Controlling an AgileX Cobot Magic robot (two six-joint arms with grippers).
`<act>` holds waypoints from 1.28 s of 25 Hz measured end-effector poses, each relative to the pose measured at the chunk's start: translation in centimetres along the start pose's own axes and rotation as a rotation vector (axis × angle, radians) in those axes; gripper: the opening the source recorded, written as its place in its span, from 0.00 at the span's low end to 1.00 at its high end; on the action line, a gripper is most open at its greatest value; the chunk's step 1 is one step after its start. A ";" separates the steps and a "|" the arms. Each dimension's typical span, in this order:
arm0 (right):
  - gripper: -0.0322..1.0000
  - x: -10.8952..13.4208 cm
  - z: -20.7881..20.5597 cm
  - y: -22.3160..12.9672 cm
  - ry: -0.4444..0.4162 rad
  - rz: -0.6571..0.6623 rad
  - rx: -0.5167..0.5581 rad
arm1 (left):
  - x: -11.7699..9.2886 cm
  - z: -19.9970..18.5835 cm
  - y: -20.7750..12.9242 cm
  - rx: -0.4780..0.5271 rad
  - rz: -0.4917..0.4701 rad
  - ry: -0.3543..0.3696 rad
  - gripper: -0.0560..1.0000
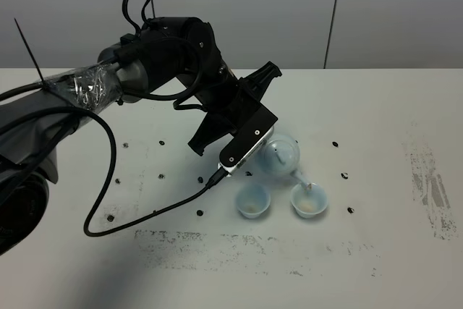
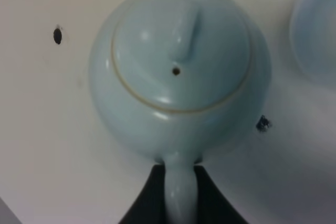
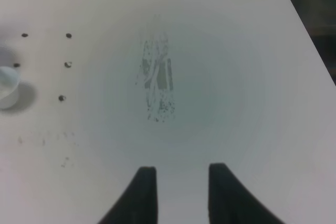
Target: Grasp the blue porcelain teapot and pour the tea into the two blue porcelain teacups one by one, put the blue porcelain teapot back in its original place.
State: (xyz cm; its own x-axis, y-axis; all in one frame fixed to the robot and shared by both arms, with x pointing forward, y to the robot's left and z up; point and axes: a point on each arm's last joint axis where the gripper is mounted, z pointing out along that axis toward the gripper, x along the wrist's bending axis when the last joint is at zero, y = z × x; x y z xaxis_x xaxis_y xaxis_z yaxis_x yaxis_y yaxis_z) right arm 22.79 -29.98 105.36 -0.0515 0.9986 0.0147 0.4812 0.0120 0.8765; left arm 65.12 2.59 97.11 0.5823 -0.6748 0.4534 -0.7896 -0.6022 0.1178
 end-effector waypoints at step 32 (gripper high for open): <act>0.25 0.0 0.0 0.0 0.001 -0.001 0.000 | 1.0 -1.2 2.1 0.135 0.187 -0.023 0.12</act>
State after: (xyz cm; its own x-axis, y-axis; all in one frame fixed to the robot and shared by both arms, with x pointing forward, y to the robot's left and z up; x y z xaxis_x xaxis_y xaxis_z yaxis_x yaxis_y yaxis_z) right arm 22.79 -29.97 105.36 -0.0525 0.9985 0.0143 0.4812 0.0127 0.8765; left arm 63.81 1.16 98.83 0.4334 -0.7886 0.4362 -0.8521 -0.5162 -0.0865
